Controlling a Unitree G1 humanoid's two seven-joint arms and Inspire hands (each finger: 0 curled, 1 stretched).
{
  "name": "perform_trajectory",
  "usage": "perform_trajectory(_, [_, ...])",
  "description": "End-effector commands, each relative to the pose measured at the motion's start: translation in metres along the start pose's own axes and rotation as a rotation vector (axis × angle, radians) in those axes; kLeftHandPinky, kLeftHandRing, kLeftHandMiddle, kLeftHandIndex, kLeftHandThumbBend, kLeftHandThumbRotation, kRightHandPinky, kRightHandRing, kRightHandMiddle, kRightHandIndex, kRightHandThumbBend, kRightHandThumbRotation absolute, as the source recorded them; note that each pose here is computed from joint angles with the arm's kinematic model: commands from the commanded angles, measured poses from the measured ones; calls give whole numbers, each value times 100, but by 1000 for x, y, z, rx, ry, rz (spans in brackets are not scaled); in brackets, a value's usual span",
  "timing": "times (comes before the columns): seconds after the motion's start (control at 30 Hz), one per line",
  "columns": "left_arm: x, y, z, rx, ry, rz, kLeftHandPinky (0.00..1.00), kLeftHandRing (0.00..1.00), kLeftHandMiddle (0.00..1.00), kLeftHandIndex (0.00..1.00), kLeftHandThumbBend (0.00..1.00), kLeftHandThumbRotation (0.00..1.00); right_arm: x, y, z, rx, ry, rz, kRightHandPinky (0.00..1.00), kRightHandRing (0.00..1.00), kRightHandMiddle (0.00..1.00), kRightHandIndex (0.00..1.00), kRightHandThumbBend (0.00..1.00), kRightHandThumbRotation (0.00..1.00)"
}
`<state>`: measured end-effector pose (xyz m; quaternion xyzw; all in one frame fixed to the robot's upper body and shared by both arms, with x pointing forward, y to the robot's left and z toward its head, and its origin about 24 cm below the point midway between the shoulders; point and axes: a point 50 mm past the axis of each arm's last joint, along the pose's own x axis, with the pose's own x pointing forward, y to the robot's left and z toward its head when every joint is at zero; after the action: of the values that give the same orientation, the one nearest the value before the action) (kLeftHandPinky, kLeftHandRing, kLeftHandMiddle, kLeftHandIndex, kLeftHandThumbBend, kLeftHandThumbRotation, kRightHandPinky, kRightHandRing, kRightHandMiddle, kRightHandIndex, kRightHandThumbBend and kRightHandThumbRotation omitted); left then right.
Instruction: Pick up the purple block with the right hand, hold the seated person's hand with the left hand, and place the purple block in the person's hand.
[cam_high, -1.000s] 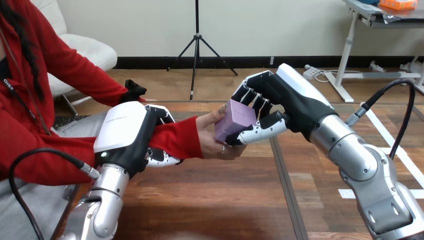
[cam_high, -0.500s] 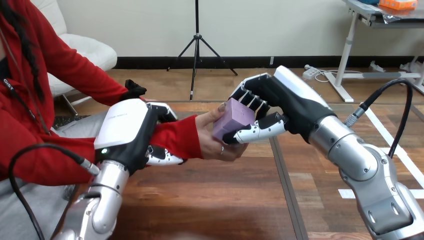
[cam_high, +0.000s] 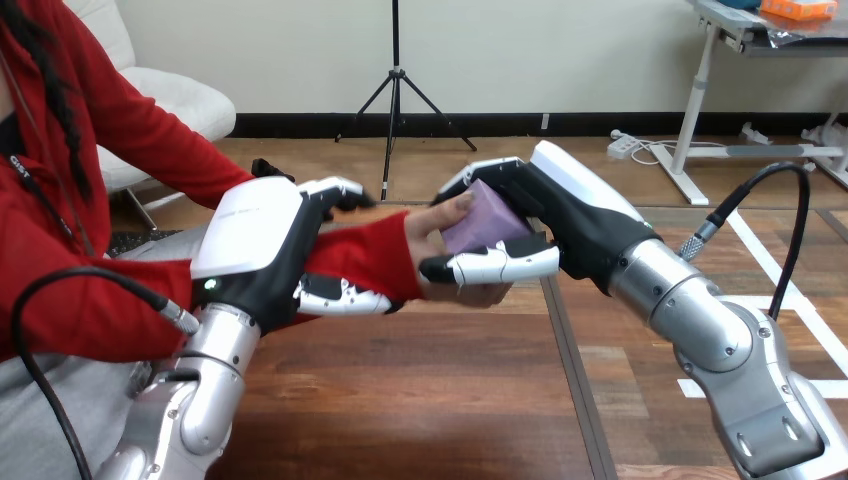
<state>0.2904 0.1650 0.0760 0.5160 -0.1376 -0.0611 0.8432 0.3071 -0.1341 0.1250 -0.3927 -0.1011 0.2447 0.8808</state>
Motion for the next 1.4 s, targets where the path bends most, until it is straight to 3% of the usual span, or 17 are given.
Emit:
perform_trajectory(0.0, [18,28,24,-61,-123,103,65,74,77,79,100,68,1,-10,11,-26,-71,-26,54,63,67,67,84,99])
perform_trajectory(0.63, [5,19,15,-128,-117,62,63,73,77,78,100,83,-5,-11,8,-10,-74,-20,58,70,74,72,90,100])
perform_trajectory(1.37, [-14,13,9,-248,-88,-30,70,82,85,85,100,87,-13,-10,2,47,-53,-33,61,73,76,76,94,100])
